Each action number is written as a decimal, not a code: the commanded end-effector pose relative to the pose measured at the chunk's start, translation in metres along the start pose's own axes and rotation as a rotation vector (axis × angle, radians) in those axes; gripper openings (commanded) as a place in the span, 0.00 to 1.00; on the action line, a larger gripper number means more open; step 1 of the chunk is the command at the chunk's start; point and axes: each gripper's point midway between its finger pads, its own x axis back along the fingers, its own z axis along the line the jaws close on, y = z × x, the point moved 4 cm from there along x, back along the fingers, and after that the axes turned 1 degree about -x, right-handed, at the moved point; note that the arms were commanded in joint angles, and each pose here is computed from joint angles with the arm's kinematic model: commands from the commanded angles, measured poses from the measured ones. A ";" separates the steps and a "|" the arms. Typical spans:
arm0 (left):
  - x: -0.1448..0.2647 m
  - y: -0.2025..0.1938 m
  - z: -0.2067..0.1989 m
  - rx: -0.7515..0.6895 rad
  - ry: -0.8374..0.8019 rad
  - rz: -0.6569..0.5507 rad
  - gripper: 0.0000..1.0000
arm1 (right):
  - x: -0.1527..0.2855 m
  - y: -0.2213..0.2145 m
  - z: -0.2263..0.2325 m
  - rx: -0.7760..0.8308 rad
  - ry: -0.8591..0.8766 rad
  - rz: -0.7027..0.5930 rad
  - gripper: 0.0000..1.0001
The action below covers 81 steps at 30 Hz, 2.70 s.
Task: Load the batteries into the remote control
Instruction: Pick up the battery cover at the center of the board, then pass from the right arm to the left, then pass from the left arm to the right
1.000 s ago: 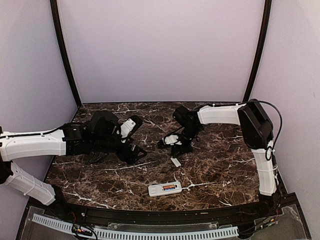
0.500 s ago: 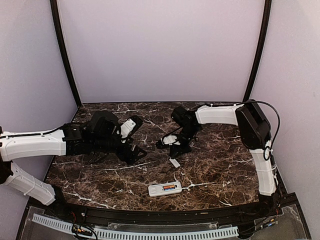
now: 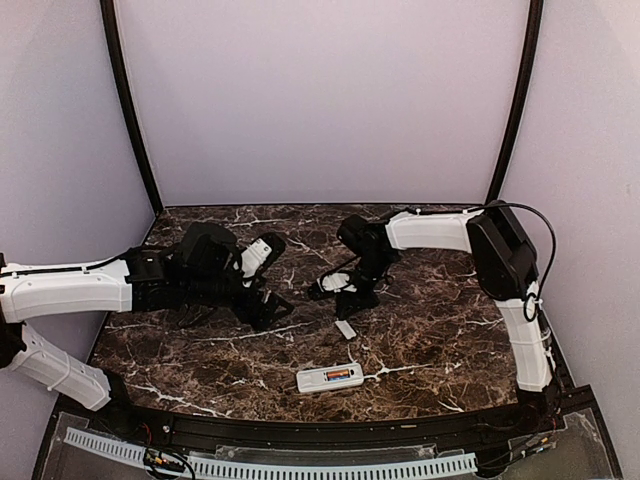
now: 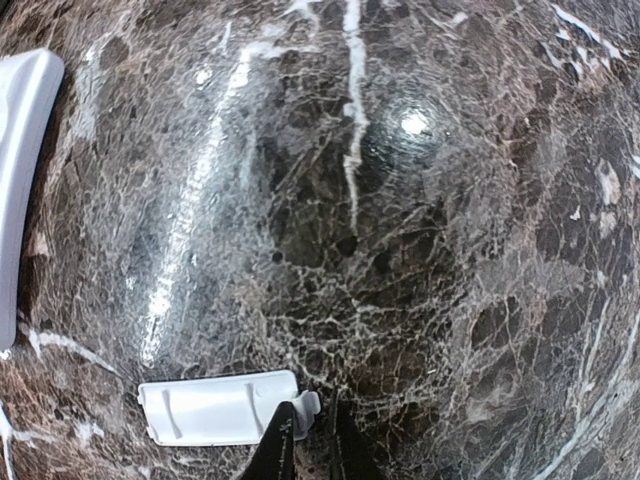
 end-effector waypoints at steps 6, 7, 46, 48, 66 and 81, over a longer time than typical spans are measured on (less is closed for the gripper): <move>-0.002 -0.011 0.004 -0.004 0.013 0.027 0.93 | -0.021 -0.001 0.014 -0.011 0.072 0.017 0.00; -0.002 -0.010 0.004 -0.003 0.013 0.026 0.93 | -0.020 -0.001 0.013 -0.018 0.065 0.015 0.00; 0.045 0.097 -0.017 0.339 -0.244 -0.371 0.52 | 0.195 0.183 0.076 -0.005 -0.961 -0.544 0.00; 0.044 0.098 -0.017 0.327 -0.247 -0.368 0.47 | 0.196 0.185 0.078 0.001 -0.961 -0.547 0.00; 0.055 0.093 -0.005 0.029 -0.055 -0.378 0.00 | 0.225 0.191 0.090 -0.249 -0.813 -0.652 0.46; 0.082 0.110 -0.041 -1.077 0.723 -0.640 0.00 | 0.245 0.180 0.140 -0.699 -0.380 -0.718 0.68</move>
